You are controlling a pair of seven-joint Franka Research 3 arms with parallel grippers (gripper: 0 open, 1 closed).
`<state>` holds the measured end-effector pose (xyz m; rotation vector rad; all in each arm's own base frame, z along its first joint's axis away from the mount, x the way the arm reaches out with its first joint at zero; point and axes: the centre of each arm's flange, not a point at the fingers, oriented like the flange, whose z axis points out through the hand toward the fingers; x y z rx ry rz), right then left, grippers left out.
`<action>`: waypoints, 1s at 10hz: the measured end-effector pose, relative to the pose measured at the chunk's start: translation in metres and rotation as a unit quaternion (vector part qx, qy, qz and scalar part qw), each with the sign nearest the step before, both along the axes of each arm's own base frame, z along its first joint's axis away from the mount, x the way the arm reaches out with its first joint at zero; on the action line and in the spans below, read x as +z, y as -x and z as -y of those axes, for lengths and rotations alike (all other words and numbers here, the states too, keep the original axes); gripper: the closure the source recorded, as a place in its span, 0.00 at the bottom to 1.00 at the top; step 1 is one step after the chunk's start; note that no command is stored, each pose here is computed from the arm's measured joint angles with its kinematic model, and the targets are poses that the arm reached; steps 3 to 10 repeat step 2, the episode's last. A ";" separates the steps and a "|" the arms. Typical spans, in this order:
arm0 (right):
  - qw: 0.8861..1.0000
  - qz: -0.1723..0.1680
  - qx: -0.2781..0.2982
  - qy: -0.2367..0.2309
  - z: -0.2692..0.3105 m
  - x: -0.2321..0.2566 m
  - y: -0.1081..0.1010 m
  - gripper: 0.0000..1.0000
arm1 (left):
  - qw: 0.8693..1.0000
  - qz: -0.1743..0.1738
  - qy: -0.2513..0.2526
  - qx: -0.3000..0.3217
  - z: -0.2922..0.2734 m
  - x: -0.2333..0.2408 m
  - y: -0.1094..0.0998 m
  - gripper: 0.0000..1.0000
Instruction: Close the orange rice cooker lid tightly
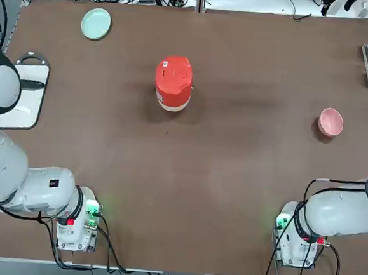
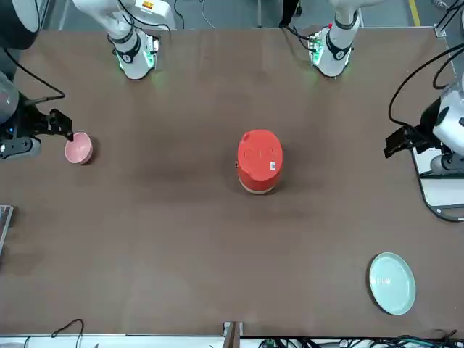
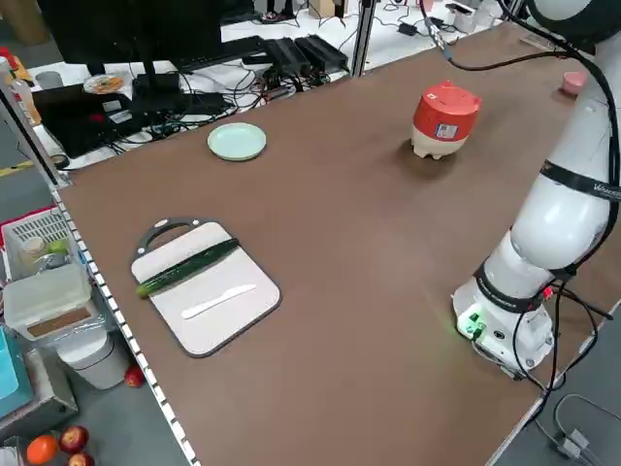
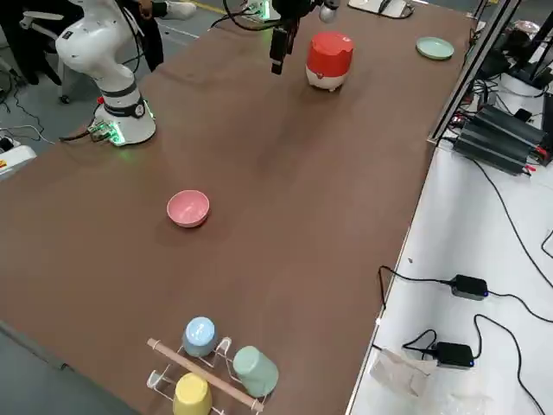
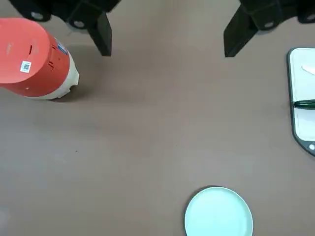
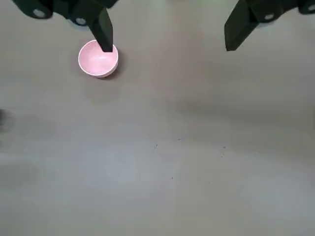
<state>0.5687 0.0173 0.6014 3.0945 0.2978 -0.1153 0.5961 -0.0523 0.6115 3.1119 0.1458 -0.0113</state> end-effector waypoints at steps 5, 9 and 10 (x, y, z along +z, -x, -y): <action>1.000 0.004 0.001 0.000 -0.001 0.001 0.000 0.00 | 1.000 0.001 -0.005 -0.002 0.001 0.000 0.000 0.00; 1.000 0.004 0.001 0.000 -0.001 0.001 0.000 0.00 | 1.000 0.001 -0.005 -0.002 0.001 0.000 0.000 0.00; 1.000 0.004 0.001 0.000 -0.001 0.001 0.000 0.00 | 1.000 0.001 -0.005 -0.002 0.001 0.000 0.000 0.00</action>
